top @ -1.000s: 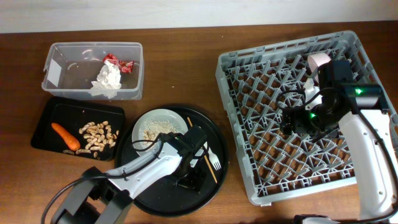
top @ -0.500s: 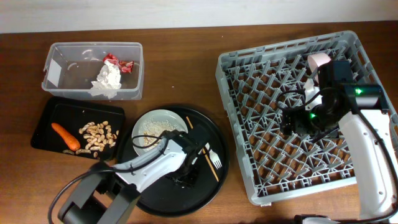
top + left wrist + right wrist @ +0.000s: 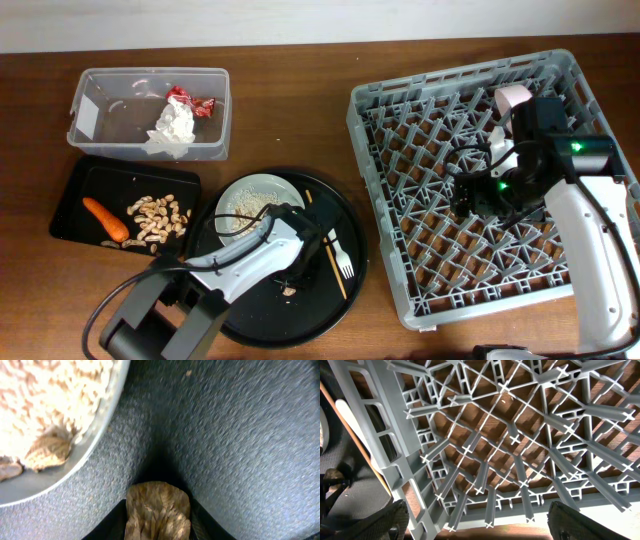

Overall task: Sort waste into correct bins and load items into the dishwasher rack
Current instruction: 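Drop the walnut on the black tray and reach toward the rice plate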

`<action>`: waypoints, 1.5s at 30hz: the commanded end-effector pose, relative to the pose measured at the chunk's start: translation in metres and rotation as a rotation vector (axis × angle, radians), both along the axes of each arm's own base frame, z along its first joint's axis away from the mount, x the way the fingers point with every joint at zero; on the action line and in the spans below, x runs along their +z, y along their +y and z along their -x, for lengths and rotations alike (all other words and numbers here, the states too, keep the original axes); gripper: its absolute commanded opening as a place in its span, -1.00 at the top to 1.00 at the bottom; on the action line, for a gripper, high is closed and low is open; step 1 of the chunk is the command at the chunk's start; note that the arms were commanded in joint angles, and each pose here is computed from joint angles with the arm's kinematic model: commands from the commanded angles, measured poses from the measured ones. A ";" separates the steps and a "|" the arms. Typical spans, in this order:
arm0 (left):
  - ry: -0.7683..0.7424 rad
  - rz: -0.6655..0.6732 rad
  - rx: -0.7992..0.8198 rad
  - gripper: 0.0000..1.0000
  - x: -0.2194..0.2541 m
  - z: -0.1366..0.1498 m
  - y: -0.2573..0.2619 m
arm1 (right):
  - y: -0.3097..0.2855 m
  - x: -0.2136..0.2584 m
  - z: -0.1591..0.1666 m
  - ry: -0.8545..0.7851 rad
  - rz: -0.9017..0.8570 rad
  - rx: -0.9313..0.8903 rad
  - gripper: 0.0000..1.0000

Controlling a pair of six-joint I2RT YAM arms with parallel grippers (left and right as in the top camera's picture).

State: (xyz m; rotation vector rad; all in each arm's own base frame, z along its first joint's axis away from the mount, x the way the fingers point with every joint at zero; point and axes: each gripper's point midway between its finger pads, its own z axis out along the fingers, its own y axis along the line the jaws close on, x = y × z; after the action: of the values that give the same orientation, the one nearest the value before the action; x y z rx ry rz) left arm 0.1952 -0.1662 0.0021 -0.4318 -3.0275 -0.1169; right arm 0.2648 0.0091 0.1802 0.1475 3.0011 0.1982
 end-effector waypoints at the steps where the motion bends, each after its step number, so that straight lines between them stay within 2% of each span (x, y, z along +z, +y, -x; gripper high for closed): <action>1: -0.019 -0.008 0.008 0.68 0.021 -0.013 -0.005 | -0.002 0.002 0.001 -0.004 0.009 -0.003 -0.85; 4: -0.182 -0.059 0.021 0.70 0.074 -0.050 0.004 | -0.002 0.002 0.001 -0.004 0.010 -0.003 -0.85; 6: -0.257 -0.039 0.108 0.71 0.098 -0.076 0.027 | -0.002 0.002 0.001 -0.004 0.010 -0.003 -0.85; 11: -0.350 -0.057 0.580 0.78 0.104 -0.135 0.169 | -0.002 0.001 0.003 0.003 0.010 -0.003 -0.85; 13: -0.415 -0.058 0.708 0.78 0.108 -0.148 0.211 | -0.002 0.001 0.003 0.004 0.010 -0.003 -0.85; 14: -0.506 -0.055 0.817 0.78 0.115 -0.162 0.250 | -0.002 0.001 0.003 0.004 0.009 -0.003 -0.85; 17: -0.636 -0.062 0.939 0.74 0.119 -0.183 0.306 | -0.002 0.001 0.003 0.004 0.009 -0.003 -0.85; 20: -0.602 -0.088 0.998 0.74 0.094 -0.182 0.331 | -0.002 0.001 0.003 0.004 0.009 -0.003 -0.85; 21: -0.573 -0.098 1.014 0.60 0.081 -0.180 0.338 | -0.002 0.001 0.003 0.004 0.009 -0.003 -0.85; 22: -0.560 -0.103 1.022 0.56 0.073 -0.180 0.342 | -0.002 0.001 0.003 0.004 0.009 -0.003 -0.85; 23: -0.565 -0.105 1.008 0.37 0.070 -0.183 0.344 | -0.002 0.001 0.003 0.004 0.009 -0.003 -0.85; 24: -0.577 -0.108 0.977 0.35 0.071 -0.187 0.345 | -0.002 0.001 0.003 0.004 0.009 -0.003 -0.85; 25: -0.583 -0.111 0.954 0.03 0.072 -0.188 0.346 | -0.002 0.001 0.003 0.004 0.009 -0.003 -0.85; 26: -0.581 -0.111 0.950 -0.42 0.072 -0.188 0.346 | -0.002 0.001 0.004 0.005 0.009 -0.003 -0.85; 28: -0.587 -0.111 0.951 -0.89 0.079 -0.186 0.345 | -0.002 0.001 0.004 0.008 0.009 -0.003 -0.85; 29: -0.603 -0.108 0.950 -0.98 0.087 -0.186 0.344 | -0.002 0.001 0.005 0.009 0.009 -0.003 -0.85; 32: -0.655 -0.020 0.911 -0.98 0.125 -0.183 0.319 | -0.002 0.001 0.005 0.009 0.009 -0.003 -0.85; 34: -0.610 0.012 0.831 -0.98 0.137 -0.173 0.280 | -0.002 0.001 0.005 0.012 0.009 -0.003 -0.86; 37: -0.437 0.052 0.600 -0.98 0.123 -0.152 0.187 | -0.002 0.001 0.006 0.013 0.008 -0.003 -0.88; 38: -0.403 0.062 0.514 -0.98 0.121 -0.145 0.157 | -0.002 0.001 0.006 0.015 0.009 -0.003 -0.95; 42: -0.328 0.099 0.203 -0.96 0.110 -0.118 0.055 | -0.002 0.001 0.006 0.015 0.009 -0.003 -0.96; 43: -0.315 0.103 0.138 -0.87 0.105 -0.111 0.035 | -0.002 0.001 0.006 0.015 0.009 -0.003 -0.96; 45: -0.281 0.103 0.027 -0.50 0.084 -0.101 -0.003 | -0.002 0.001 0.006 0.015 0.008 -0.003 -0.96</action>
State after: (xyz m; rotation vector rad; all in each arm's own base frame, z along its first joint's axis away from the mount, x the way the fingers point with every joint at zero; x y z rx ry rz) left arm 0.3056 -0.1416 0.1073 -0.2716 -3.3808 -0.0072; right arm 0.2596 0.0093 0.1793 0.1467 3.0227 0.1987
